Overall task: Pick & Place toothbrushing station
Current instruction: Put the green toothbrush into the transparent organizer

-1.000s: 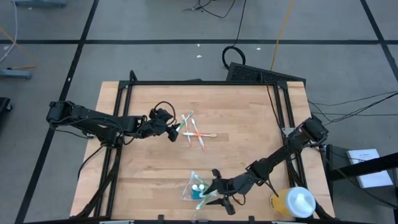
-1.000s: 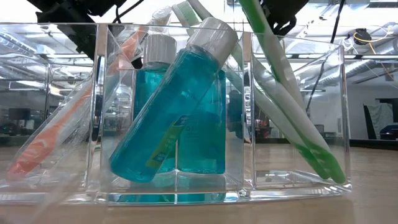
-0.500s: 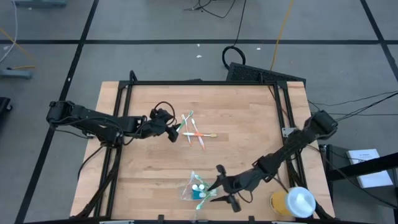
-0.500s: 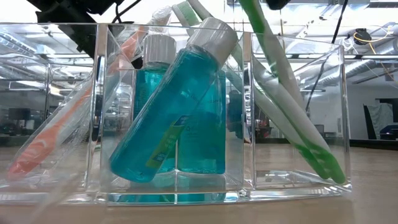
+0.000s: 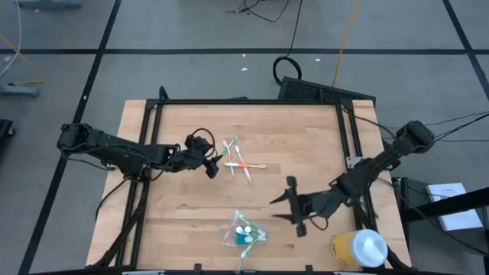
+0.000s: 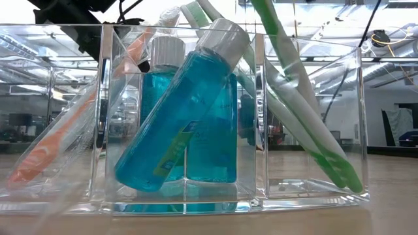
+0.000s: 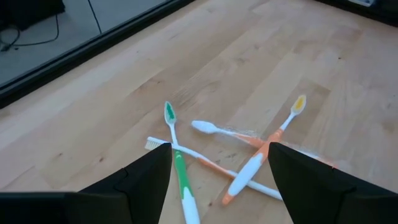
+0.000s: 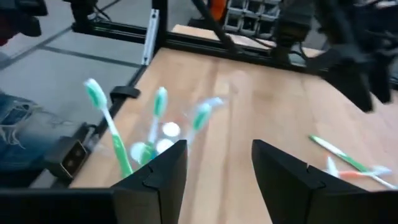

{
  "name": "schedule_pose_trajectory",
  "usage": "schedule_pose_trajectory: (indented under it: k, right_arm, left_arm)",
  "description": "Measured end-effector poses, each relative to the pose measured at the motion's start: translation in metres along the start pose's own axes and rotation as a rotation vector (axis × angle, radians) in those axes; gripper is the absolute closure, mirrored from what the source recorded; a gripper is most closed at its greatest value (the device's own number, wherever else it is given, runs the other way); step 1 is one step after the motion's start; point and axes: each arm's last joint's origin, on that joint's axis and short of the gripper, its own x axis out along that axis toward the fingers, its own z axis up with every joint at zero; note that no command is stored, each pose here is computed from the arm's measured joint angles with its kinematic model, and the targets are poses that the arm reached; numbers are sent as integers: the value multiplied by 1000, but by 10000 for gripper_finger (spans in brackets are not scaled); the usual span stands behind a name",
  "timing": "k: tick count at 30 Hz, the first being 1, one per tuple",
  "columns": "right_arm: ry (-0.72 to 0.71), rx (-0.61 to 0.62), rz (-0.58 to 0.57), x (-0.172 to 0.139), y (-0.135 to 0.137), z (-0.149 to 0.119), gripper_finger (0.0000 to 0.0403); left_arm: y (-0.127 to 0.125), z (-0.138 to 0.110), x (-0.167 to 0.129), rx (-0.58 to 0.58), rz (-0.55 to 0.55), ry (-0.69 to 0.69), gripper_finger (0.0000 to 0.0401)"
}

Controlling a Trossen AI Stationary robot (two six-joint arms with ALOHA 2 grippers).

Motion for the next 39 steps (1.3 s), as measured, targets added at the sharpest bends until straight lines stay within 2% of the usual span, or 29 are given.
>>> schedule_pose_trajectory:
  k: [5,14,20,24,32,39]
  right_arm:
    - [-79,58,-43,-25,-29,-27,250]
    - [-379,214,-164,-64,-80,-97,270]
    - [-504,271,-243,-80,-98,-134,277]
    - [-583,275,-258,-85,-102,-135,278]
    - [-564,235,-273,-84,-102,-136,282]
    - [-539,250,-267,-83,-102,-139,287]
  left_arm:
    - [0,0,0,21,1,-1,125]
    - [0,-2,3,49,8,8,125]
    - [-6,-21,21,60,-26,140,125]
    - [-10,-38,38,51,-12,231,125]
    - [3,-63,70,3,140,346,125]
    - [15,-73,90,-39,199,402,126]
